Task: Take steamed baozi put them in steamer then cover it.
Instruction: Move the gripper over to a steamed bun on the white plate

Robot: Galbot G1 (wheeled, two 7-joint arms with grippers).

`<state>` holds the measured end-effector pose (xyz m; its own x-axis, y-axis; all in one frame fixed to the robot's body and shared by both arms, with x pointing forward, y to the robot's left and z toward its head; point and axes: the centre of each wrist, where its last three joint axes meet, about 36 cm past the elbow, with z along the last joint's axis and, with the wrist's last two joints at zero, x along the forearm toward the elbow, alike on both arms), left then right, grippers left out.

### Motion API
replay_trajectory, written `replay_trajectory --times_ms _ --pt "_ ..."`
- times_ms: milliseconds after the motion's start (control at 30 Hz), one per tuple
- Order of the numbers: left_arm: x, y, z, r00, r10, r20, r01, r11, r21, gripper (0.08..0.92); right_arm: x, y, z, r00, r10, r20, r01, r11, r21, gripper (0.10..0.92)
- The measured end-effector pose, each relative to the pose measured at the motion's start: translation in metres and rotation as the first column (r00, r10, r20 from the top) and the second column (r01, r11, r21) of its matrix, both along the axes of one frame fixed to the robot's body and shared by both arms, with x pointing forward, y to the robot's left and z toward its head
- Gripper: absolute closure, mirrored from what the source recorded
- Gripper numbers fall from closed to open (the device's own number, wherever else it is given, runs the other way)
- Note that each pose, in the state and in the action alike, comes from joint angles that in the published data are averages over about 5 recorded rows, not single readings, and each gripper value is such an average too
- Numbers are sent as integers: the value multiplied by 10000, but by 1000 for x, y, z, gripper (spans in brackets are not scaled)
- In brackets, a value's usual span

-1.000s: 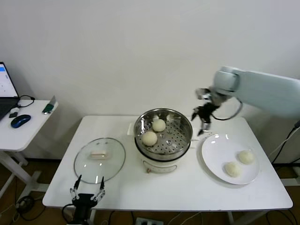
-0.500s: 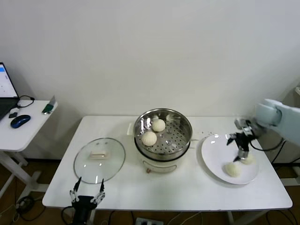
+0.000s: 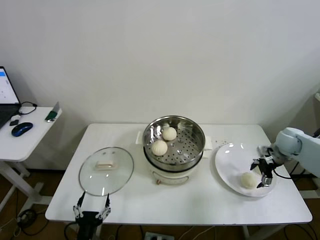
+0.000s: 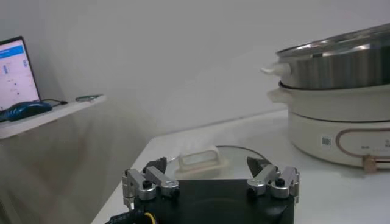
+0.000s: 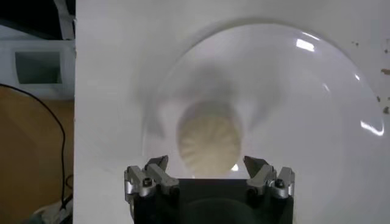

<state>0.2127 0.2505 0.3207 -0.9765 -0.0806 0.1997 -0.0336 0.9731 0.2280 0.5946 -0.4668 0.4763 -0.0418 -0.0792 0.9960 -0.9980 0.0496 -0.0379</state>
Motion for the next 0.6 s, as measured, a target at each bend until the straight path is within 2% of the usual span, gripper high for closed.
replay_trajectory --times_ms 600 --pt "-3 -3 -2 10000 -4 -44 5 9999 108 177 12 17 -24 9984 464 -324 -471 9986 -220 205"
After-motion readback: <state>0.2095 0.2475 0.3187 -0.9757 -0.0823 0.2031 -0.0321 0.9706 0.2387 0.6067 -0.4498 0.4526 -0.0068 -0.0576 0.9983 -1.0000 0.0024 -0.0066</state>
